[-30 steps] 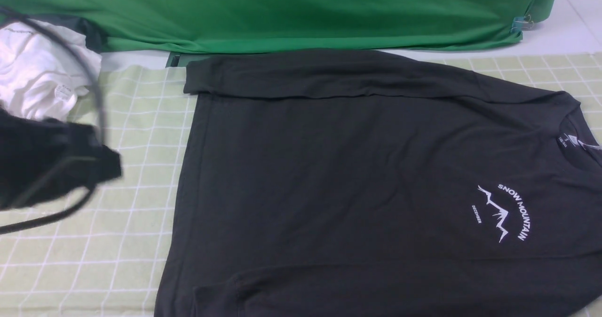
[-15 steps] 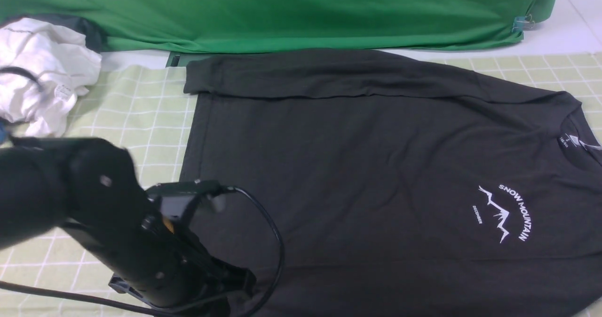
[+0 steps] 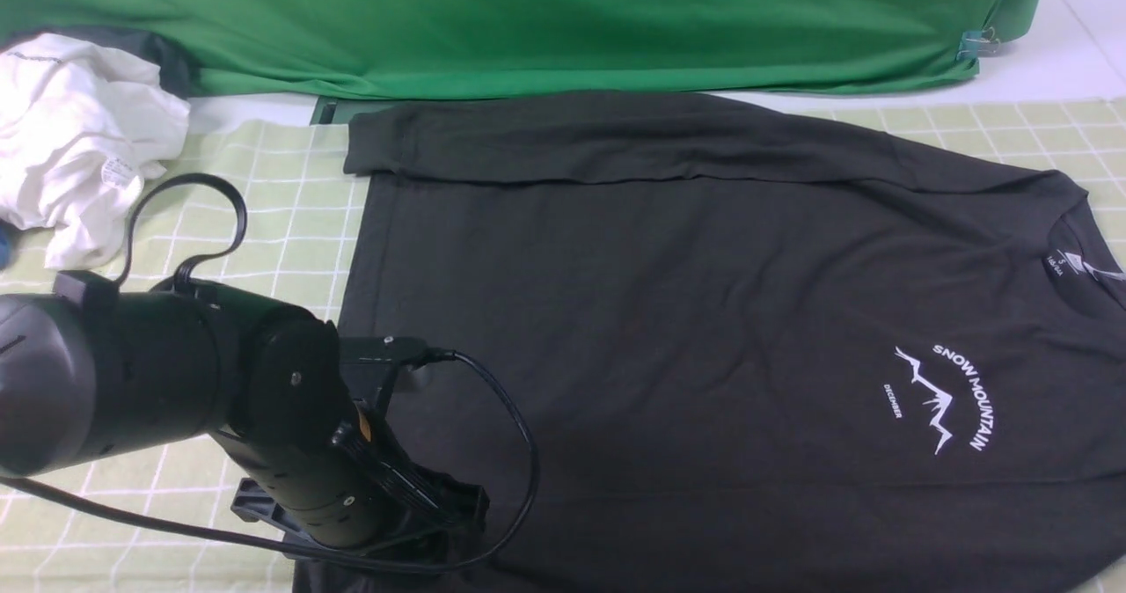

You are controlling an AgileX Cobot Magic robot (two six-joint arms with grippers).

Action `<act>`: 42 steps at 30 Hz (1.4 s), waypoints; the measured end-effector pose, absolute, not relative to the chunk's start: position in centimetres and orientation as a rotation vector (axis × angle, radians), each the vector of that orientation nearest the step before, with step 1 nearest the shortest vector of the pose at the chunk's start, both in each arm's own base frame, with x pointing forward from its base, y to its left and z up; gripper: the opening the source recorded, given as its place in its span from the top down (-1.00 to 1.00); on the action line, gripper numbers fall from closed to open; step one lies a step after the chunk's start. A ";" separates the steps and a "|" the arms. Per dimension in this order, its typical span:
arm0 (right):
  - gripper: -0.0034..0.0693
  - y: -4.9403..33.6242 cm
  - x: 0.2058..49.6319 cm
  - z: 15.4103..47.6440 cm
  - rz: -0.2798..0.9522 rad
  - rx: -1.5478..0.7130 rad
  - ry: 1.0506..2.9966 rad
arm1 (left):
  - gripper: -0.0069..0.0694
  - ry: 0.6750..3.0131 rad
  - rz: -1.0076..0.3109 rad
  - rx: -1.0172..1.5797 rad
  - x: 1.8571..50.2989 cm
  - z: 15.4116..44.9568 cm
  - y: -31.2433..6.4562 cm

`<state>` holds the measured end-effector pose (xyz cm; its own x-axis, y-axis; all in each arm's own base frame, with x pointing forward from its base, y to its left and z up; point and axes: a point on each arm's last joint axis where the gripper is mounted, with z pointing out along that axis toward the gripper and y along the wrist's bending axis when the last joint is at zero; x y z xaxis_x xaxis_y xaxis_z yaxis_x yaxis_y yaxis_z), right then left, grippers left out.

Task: Fold a long-sleeved shirt over a green coffee tablecloth.
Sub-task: 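Grasp the left edge of the dark T-shirt lying flat on the table, then fold the left side of the black T-shirt inward over its body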

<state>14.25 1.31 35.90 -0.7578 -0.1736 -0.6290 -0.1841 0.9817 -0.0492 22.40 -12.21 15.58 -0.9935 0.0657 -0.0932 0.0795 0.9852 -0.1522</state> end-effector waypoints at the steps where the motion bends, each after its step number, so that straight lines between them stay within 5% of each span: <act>1: 0.80 1.3 14.3 35.9 0.020 -0.249 2.446 | -0.31 3.040 -0.239 0.111 22.4 15.6 -12.2; 7: 0.80 1.3 14.3 35.9 0.021 -0.249 2.446 | -0.10 3.039 -0.250 0.102 22.5 15.5 -12.2; 12: 0.78 1.3 14.3 35.9 0.022 -0.248 2.442 | 0.58 3.041 -0.273 0.112 22.5 15.5 -12.4; 14: 0.77 1.3 14.3 35.9 0.022 -0.248 2.442 | 0.66 3.039 -0.282 0.108 22.4 15.8 -12.4; 26: 0.73 1.4 14.3 35.9 0.026 -0.247 2.442 | 0.68 2.868 -0.461 0.095 21.0 23.1 -12.3; 34: 0.71 1.4 14.3 35.9 0.034 -0.246 2.443 | 0.68 2.615 -0.521 -0.017 26.2 30.0 -11.4; 39: 0.71 1.4 14.3 35.9 0.035 -0.246 2.443 | 0.68 2.554 -0.485 -0.149 30.3 30.6 -9.1; 42: 0.71 1.4 14.3 35.9 0.035 -0.246 2.443 | 0.68 2.564 -0.455 -0.195 33.0 28.4 -8.1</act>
<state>14.27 1.41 35.93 -0.7559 -0.1677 -0.6328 -0.1860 0.9818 -0.0381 32.99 -8.11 28.45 -0.8521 -0.2246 -0.4727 -0.0482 0.9331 -0.3564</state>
